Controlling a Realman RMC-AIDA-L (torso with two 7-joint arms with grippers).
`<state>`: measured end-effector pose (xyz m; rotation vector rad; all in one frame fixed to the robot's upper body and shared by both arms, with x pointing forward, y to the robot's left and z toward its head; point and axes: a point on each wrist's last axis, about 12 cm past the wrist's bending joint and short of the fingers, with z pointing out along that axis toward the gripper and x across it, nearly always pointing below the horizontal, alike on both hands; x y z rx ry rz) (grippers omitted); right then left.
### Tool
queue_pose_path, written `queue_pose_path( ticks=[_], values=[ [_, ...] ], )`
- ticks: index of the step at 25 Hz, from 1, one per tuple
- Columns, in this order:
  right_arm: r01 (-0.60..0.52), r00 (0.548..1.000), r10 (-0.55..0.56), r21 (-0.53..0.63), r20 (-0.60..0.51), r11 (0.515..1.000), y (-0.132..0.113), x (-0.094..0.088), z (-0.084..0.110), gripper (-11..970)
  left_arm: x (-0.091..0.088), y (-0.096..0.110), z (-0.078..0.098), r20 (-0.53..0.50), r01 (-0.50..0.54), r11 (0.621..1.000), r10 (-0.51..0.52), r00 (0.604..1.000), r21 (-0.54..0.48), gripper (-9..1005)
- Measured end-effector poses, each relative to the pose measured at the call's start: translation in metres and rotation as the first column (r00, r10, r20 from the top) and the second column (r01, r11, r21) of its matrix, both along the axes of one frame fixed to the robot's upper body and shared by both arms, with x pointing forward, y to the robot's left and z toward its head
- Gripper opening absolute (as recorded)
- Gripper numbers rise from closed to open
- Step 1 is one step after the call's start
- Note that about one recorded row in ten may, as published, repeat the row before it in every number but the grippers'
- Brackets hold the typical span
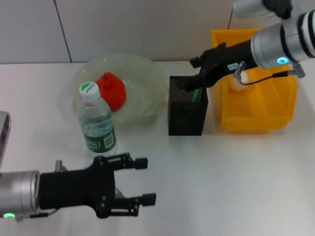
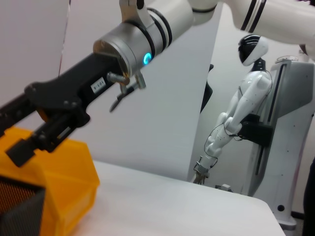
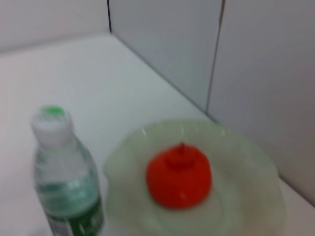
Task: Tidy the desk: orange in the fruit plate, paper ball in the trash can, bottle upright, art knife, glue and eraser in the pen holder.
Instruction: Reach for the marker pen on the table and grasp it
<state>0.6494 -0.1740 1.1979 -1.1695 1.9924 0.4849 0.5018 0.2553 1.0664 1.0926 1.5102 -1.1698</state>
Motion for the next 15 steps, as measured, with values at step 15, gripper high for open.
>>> queue_pose_path(
  ticks=[15],
  values=[
    [-0.012,0.976,0.084,0.340,-0.199,0.940,-0.066,-0.062,-0.006,749,0.042,0.008,0.068,0.293,0.145,0.922,-0.258,0.921,0.359,803]
  ],
)
